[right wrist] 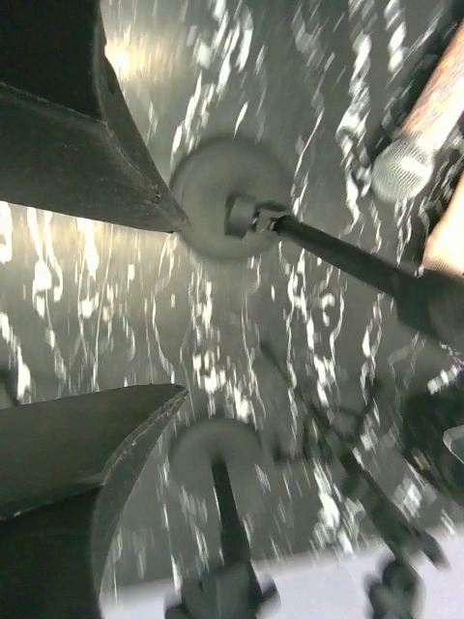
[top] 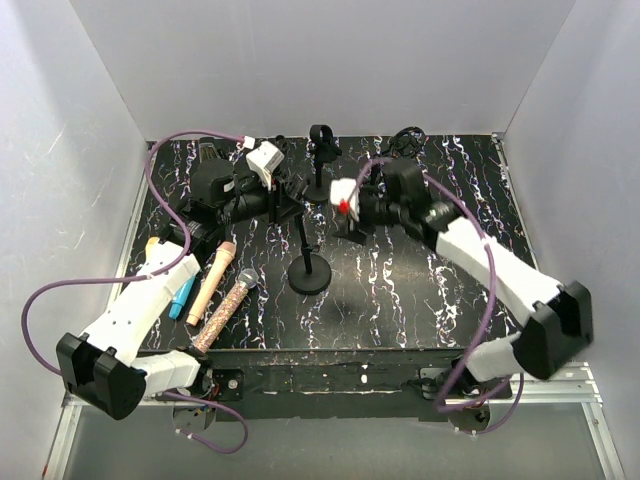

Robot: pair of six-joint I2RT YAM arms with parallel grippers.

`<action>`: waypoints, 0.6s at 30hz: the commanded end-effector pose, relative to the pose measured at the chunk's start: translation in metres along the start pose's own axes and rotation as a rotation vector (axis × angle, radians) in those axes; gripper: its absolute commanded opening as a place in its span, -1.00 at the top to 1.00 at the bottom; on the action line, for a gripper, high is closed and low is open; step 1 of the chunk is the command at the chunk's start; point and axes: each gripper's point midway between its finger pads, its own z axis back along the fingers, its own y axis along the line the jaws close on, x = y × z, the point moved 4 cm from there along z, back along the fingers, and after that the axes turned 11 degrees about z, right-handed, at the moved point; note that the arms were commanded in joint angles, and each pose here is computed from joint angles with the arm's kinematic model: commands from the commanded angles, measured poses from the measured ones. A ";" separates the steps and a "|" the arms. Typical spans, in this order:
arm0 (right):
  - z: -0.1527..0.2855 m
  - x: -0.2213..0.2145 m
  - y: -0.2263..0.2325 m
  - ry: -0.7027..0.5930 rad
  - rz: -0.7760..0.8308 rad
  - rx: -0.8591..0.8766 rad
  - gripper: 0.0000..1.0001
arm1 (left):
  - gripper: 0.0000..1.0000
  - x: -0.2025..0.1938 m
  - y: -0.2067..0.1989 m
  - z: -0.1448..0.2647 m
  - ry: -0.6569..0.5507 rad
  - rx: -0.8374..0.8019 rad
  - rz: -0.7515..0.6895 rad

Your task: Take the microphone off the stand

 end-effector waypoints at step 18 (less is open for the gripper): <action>-0.047 -0.012 0.048 0.019 -1.451 0.655 -0.38 | 1.00 -0.022 -0.009 0.018 0.072 -0.101 -0.180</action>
